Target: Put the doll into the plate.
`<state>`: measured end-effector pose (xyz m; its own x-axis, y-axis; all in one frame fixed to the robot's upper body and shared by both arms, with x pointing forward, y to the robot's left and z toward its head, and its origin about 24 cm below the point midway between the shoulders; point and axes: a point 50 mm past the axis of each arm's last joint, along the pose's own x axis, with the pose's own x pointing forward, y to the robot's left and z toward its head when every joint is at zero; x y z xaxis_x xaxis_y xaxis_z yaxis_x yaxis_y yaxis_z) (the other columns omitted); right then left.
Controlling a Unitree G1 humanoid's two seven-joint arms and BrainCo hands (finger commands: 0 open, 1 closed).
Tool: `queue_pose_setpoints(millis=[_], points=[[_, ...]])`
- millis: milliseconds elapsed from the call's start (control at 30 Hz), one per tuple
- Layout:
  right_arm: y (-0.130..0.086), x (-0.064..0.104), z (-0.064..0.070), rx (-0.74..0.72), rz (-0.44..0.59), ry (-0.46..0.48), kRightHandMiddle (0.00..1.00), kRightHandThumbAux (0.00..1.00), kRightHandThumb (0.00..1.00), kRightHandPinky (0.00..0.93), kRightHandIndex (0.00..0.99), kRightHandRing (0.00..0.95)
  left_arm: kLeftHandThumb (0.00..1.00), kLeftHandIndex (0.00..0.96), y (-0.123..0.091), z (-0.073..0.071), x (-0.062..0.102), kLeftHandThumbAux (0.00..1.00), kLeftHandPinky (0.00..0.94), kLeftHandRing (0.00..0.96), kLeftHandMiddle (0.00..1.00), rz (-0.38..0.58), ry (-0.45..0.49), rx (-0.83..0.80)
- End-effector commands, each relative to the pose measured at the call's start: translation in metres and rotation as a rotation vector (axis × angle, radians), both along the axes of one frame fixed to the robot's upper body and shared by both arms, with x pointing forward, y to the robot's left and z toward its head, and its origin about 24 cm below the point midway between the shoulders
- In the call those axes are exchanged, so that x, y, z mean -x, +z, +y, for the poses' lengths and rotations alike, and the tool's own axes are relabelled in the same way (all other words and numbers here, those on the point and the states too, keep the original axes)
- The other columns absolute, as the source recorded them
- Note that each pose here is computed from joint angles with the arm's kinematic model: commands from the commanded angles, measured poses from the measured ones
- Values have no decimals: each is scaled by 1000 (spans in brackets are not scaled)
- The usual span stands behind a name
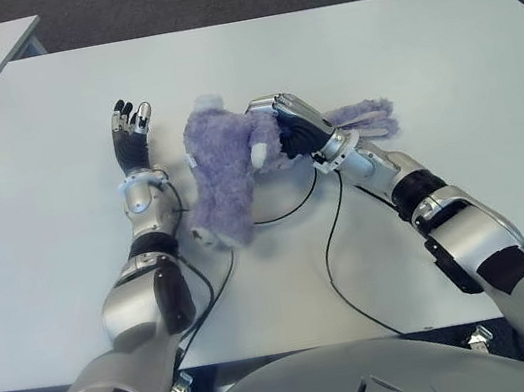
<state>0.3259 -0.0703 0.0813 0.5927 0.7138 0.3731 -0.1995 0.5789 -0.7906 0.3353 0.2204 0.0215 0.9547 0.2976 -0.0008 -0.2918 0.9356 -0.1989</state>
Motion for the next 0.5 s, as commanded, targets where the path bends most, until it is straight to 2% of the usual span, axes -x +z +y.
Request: queue_pose_setpoints(millis=[33,500], points=[[-95,29,-20,350,411,-73,875,719,701,858,439,865,0,36,-114,-38,92,558,40,57,84,426,0,211],[-96,24,-20,483,471,-27,799,719,699,780,437,795,0,35,-114,-39,92,543,29,54,87,441,1,192]])
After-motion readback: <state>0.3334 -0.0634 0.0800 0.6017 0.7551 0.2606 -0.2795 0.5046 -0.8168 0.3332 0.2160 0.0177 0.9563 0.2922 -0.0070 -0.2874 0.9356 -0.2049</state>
